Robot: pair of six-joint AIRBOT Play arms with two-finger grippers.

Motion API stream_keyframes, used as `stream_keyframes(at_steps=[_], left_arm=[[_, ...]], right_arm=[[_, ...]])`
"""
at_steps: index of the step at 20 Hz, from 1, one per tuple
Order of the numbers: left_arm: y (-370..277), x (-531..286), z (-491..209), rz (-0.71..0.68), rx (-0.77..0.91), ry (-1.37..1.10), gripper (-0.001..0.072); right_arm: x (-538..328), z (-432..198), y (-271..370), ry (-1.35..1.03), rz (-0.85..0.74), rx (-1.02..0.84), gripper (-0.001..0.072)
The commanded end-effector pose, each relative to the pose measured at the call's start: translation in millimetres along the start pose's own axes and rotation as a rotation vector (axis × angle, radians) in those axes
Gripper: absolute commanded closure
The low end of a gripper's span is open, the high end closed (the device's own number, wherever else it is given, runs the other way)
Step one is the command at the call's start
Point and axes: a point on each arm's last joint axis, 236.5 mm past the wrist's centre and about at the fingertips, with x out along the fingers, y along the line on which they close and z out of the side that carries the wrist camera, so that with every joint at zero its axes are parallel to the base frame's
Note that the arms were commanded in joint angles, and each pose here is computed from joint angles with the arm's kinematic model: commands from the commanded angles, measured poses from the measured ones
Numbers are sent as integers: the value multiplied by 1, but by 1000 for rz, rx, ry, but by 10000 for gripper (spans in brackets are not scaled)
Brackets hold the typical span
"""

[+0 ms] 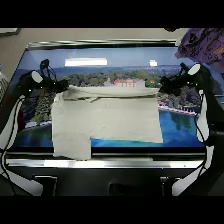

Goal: Fold the clothes and pants, and hang the long-sleeved shirts on hangers.

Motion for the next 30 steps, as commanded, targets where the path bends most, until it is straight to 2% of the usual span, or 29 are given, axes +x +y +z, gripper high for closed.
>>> stream_keyframes(at_steps=[1,2,3,4,5,8,10,12,16,19,30], left_arm=[[1,13,-10,-3,-92,42,653],[8,3,-8,2,-102,59,583],[16,-10,-6,7,-96,84,248],[26,-27,-6,12,-74,119,-13],[38,-48,-7,16,-39,155,-12],[80,-107,-18,40,-57,204,-13],[110,-136,-37,65,-143,202,-13],[135,-152,-82,85,-218,233,-13],[155,-165,-164,95,-406,164,-12],[152,-165,-194,93,-438,153,-13],[153,-161,-189,94,-441,117,-12]], right_arm=[[19,-9,4,55,48,58,615],[13,-13,5,67,47,37,577],[2,-17,5,81,47,5,414],[-11,-21,4,95,45,-35,248],[-28,-26,1,110,39,-89,176],[-81,-42,-21,145,0,-198,175],[-101,-55,-36,140,58,-158,177],[-102,-96,-67,191,89,-86,176],[-63,-231,-112,377,104,-10,177],[-42,-275,-126,392,93,2,177],[-21,-262,-121,262,140,22,180]])
